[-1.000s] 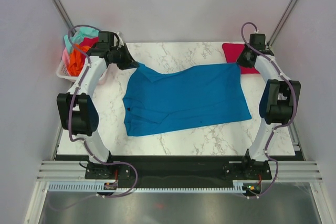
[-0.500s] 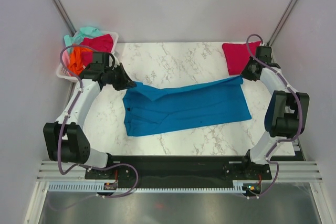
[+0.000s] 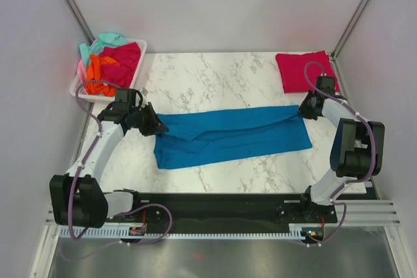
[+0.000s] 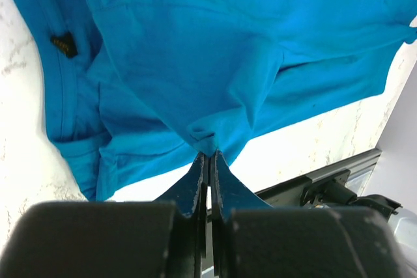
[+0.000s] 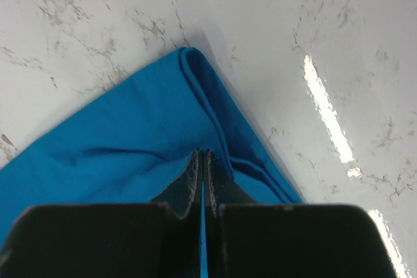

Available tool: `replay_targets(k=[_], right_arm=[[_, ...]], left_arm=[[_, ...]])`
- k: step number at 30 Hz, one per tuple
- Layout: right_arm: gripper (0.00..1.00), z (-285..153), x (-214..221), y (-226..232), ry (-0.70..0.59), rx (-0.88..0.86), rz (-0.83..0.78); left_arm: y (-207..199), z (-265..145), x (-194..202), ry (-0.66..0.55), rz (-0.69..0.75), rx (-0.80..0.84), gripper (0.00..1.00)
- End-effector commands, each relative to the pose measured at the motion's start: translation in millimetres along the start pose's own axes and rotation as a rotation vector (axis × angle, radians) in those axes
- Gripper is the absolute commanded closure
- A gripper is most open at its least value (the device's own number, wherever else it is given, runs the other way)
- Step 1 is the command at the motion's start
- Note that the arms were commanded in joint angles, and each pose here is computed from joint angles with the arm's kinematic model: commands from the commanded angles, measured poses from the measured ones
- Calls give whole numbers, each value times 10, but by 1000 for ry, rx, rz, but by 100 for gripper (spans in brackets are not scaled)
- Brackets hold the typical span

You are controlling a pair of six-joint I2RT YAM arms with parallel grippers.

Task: Fold and stack the t-shirts
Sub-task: Fold the tshirt

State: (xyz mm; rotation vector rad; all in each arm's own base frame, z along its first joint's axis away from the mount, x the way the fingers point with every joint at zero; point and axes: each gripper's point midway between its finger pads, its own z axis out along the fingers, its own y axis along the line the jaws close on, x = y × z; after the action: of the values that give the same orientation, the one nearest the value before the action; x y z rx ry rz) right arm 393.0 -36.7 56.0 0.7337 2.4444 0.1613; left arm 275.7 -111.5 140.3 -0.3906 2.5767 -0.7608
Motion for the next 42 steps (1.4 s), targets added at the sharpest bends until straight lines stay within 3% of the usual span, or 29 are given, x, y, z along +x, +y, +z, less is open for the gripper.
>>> replay_targets(k=[1,3,4,5,7,8,15,20,26,35,38,41,42], right_arm=[[100,-81,-66,-61,-49,5,24],[91,-71,27,-188,-37,36,48],[67,-78,25,-270,-39,50,67],[56,-77,79,-365,-36,76,86],[31,-150,32,-458,-63,93,112],[27,-179,14,-468,-72,95,119],[24,-589,-226,-153,-166,-35,114],[23,-762,-107,205,-173,-116,32],[23,-877,194,384,-143,-177,-11],[23,-1136,410,276,-157,-195,-58],[22,-1171,482,268,-159,-213,-62],[22,-1124,519,231,-145,-199,-83],[22,-1117,514,222,-145,-194,-98]], left_arm=[[-8,-55,168,7,-23,34,94],[8,-56,287,31,-34,51,82],[36,-58,399,46,-47,60,78],[22,-72,472,61,-52,81,70],[73,-72,609,77,-66,86,64],[65,-118,630,58,-57,93,60],[159,-173,500,-42,-47,24,58],[242,10,338,-86,-74,-31,58],[471,624,265,-18,-133,-177,58],[798,1294,-32,26,-137,-337,69],[934,1450,-307,6,-85,-436,70],[853,1575,-846,-21,-31,-502,69],[750,1787,-1239,-52,-8,-493,68]])
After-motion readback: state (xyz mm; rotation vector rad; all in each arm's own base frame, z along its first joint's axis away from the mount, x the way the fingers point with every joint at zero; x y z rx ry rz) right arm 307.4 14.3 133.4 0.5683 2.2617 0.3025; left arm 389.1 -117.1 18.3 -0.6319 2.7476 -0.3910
